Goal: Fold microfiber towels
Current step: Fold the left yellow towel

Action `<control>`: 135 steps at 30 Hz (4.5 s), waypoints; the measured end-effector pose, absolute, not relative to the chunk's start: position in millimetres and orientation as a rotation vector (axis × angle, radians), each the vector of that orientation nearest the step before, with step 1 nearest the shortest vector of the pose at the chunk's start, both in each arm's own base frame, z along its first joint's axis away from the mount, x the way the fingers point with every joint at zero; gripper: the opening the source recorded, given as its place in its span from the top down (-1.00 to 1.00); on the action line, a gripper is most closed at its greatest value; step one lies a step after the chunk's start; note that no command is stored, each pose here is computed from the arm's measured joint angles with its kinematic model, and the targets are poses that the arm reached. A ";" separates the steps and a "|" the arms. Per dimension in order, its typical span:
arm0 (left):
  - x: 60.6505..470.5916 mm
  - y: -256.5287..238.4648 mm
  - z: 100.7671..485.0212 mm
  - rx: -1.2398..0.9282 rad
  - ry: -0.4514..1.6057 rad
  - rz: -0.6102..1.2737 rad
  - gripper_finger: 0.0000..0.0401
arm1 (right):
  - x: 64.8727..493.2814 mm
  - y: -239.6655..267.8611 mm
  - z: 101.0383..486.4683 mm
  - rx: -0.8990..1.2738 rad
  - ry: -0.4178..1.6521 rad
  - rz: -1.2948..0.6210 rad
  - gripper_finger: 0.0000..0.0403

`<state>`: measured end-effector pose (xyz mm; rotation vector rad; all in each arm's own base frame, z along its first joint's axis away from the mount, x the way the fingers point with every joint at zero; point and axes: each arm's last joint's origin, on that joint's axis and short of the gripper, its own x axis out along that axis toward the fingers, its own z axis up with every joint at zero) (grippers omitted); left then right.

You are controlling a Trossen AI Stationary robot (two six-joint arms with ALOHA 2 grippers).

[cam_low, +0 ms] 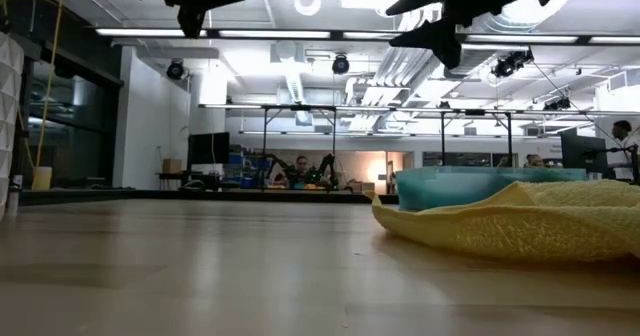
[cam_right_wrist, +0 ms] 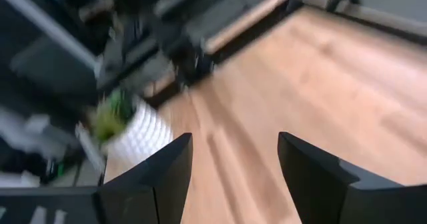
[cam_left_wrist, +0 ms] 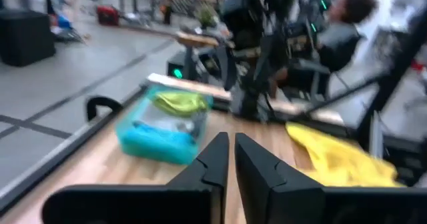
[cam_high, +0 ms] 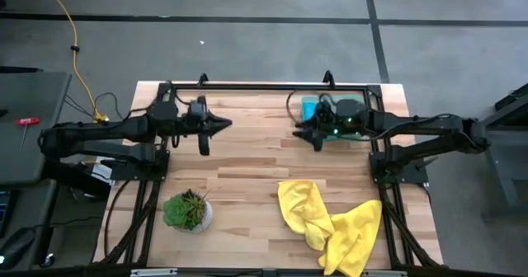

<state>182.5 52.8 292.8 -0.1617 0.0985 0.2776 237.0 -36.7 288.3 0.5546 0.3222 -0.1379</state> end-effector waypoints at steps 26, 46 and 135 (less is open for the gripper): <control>366.2 -17.7 124.3 -0.417 0.579 0.161 0.06 | 238.3 8.3 269.6 0.481 0.626 -0.230 -0.04; 385.3 -4.0 125.2 -0.732 0.711 0.236 0.09 | 237.7 8.2 269.1 0.472 0.635 -0.230 -0.04; 337.0 79.9 225.2 -0.569 0.589 0.355 1.00 | 285.4 10.6 224.2 0.220 0.702 -0.146 -0.05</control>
